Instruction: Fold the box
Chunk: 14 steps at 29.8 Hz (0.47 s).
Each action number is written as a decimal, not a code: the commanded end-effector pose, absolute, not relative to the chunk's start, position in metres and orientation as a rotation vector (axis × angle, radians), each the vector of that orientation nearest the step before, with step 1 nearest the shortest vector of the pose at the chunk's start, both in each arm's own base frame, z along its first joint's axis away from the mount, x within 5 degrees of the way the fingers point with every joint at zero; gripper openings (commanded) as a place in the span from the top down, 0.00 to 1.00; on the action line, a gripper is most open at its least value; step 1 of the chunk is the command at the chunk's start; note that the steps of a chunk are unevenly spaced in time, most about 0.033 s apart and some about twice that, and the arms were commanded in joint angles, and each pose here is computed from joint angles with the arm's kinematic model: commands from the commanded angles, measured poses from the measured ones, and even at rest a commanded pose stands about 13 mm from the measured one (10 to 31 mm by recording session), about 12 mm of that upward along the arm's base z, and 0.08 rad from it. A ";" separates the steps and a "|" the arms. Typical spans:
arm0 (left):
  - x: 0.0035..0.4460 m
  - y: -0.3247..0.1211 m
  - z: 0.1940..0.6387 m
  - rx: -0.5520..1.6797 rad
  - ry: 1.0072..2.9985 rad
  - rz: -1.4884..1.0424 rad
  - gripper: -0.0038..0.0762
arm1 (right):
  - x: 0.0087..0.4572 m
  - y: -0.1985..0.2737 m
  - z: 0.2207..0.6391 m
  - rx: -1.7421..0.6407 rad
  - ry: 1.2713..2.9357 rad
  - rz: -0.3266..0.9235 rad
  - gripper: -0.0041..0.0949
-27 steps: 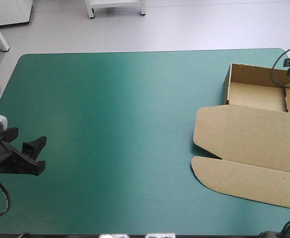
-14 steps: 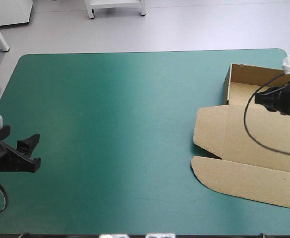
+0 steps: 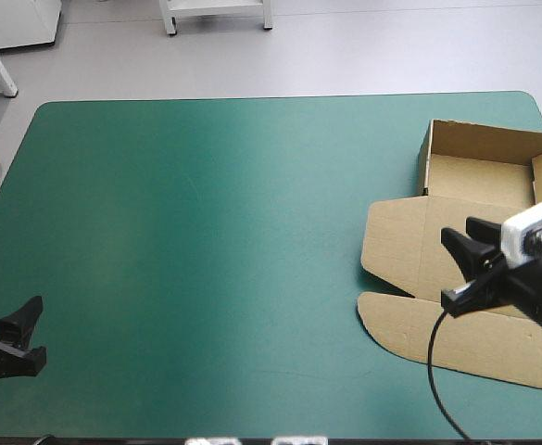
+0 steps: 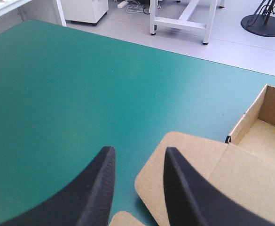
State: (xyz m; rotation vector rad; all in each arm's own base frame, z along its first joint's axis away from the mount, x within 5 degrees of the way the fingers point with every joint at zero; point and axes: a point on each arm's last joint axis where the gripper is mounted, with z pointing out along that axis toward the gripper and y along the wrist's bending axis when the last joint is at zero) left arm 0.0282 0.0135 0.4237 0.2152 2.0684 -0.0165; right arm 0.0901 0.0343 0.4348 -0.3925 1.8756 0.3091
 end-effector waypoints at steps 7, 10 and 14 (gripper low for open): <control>0.016 0.021 0.383 0.182 1.904 -0.035 0.44 | 0.030 0.042 0.374 -0.426 1.764 0.223 0.86; 0.017 0.020 0.360 0.199 1.907 -0.033 0.46 | 0.019 0.043 0.351 -0.425 1.757 0.199 0.93; 0.020 0.017 0.333 0.220 1.909 -0.040 0.47 | 0.014 0.040 0.321 -0.401 1.747 0.156 0.98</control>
